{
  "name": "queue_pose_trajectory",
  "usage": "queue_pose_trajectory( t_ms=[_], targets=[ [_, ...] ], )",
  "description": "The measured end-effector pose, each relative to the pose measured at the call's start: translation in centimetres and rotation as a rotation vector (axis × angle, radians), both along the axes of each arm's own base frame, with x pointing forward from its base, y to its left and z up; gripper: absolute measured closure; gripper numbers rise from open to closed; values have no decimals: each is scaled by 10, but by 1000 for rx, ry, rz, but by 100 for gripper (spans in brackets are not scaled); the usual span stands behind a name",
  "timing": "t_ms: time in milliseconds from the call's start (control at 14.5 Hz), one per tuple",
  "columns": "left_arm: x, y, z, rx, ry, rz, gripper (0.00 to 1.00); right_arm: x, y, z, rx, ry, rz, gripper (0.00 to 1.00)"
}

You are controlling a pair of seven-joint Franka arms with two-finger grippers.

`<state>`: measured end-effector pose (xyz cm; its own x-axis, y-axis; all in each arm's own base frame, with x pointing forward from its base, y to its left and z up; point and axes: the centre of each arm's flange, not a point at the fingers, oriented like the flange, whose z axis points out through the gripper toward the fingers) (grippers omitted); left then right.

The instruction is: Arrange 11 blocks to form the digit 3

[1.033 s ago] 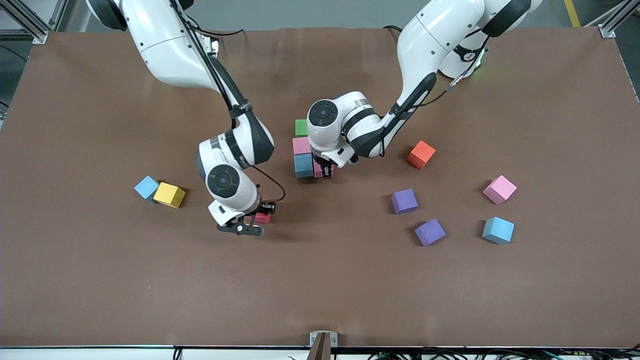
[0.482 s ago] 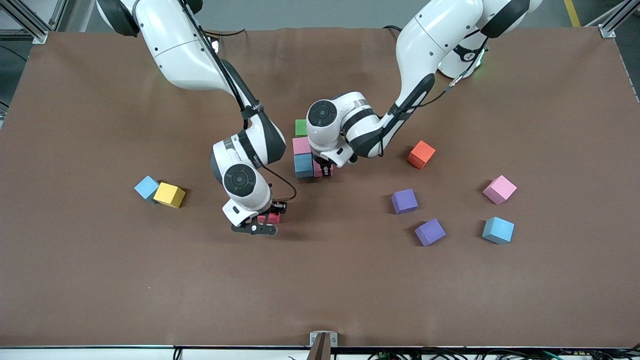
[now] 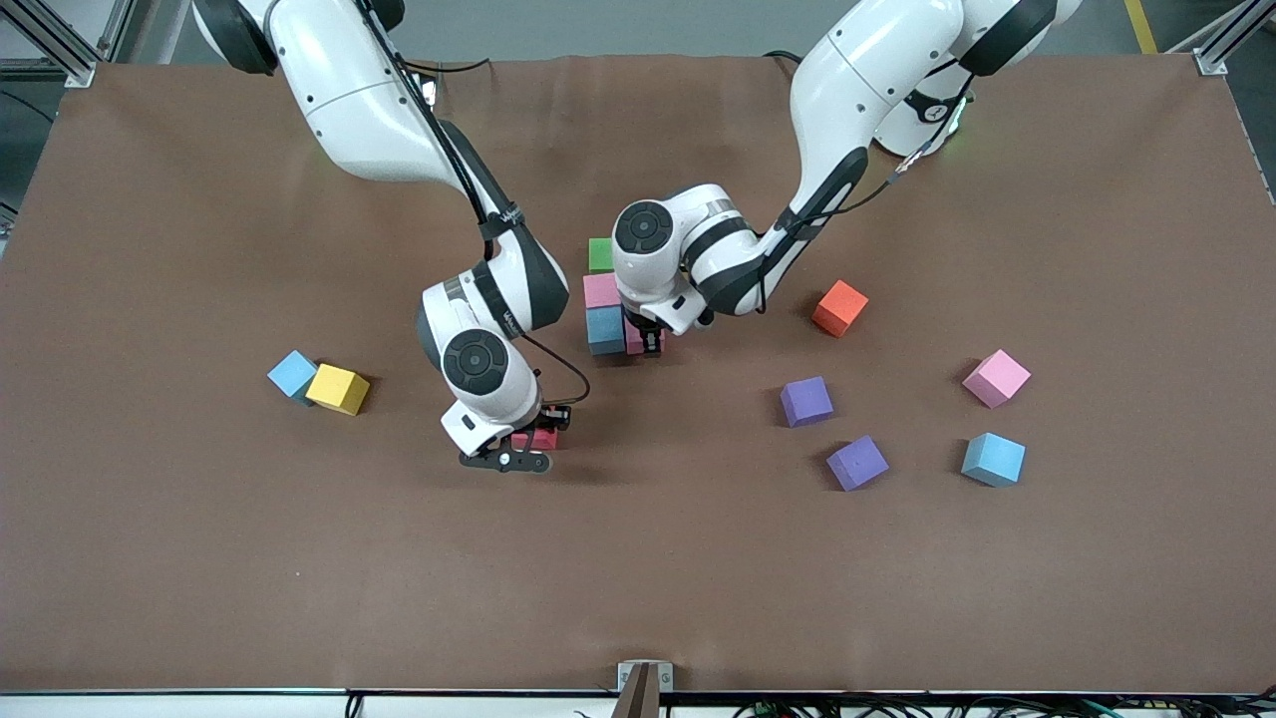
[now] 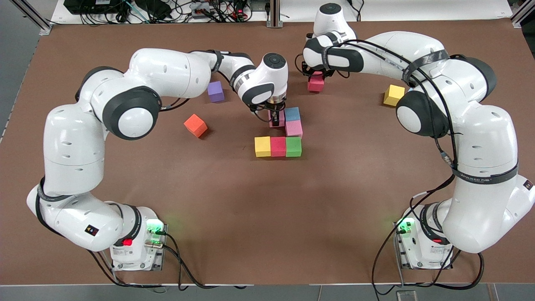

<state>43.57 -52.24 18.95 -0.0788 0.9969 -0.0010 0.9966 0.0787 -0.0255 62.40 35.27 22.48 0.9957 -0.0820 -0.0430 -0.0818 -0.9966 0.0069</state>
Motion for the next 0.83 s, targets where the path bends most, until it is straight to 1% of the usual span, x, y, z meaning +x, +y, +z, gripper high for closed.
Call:
queue_pose_trajectory(
  t_ms=[138,207,413,620,827],
  targets=[
    [0,0,0,-2,-2,0,6,0,1,-1,0,1,3,41],
    [0,-1,1,-4,-3,-1,0,-1,2,-1,0,2,5,41],
    [-2,-5,5,-11,-6,-8,0,-12,21,-3,2,6,35,41],
    [-8,-12,21,-16,-13,-33,0,-27,44,-8,-1,11,70,41],
    [-16,-14,44,28,-10,-62,0,-27,46,-12,-4,12,73,41]
  ],
)
